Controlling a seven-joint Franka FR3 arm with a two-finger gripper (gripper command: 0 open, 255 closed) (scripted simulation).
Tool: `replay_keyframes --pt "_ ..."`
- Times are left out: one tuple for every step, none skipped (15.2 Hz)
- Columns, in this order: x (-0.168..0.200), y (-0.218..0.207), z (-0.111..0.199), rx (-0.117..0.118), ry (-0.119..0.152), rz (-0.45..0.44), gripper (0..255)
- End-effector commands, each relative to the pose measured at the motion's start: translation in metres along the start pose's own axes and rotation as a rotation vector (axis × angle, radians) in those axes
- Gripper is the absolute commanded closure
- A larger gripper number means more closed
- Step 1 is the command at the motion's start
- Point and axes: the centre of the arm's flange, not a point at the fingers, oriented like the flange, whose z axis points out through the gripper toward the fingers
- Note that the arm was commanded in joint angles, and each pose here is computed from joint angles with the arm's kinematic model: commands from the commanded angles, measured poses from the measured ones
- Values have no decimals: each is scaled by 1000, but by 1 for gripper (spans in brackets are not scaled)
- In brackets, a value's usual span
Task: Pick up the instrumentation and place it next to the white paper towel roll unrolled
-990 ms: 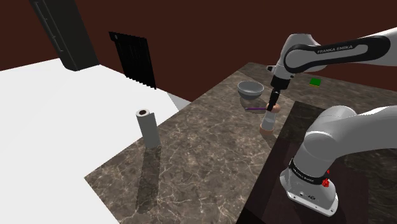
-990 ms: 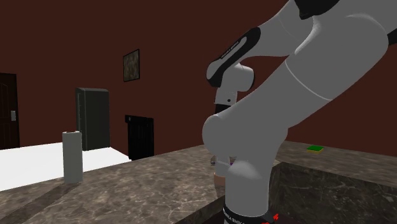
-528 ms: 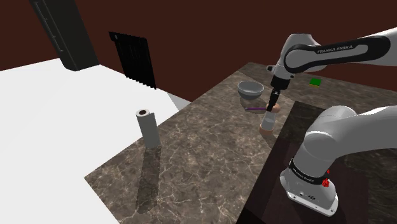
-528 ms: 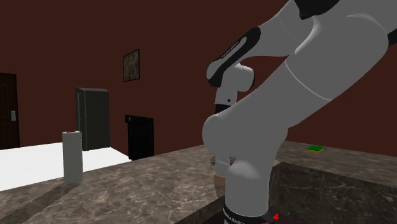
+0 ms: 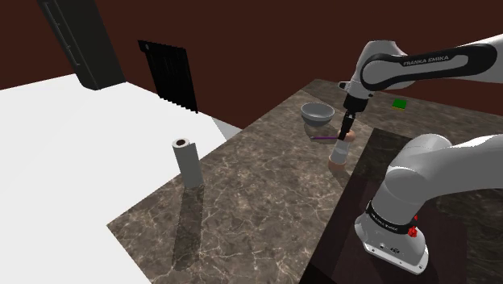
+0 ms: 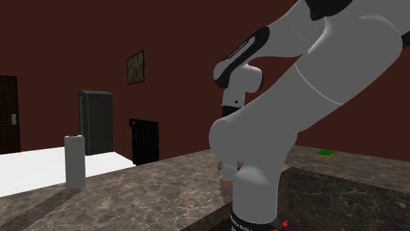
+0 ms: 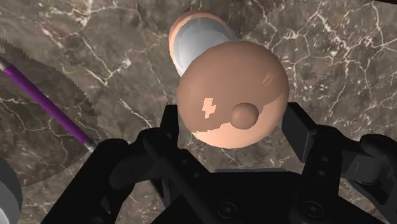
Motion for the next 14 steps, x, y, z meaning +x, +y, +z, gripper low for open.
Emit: replay_keyframes --pt "1 -1 -9 0 0 0 255" --pt "1 -2 -14 0 0 0 255" --pt "2 -2 -19 0 0 0 255" --pt "2 -3 -25 0 0 0 255" --pt "3 -4 -30 0 0 0 255" --pt "3 -5 -35 0 0 0 255" --pt "4 -5 -40 0 0 0 255" --pt "4 -6 -45 0 0 0 255" --pt "4 -7 -51 0 0 0 255" --pt "5 -7 -56 0 0 0 255" --pt "5 -8 -61 0 0 0 255" --pt "6 -9 -66 0 0 0 255" --pt "6 -10 -71 0 0 0 255" --pt "7 -10 -77 0 0 0 255"
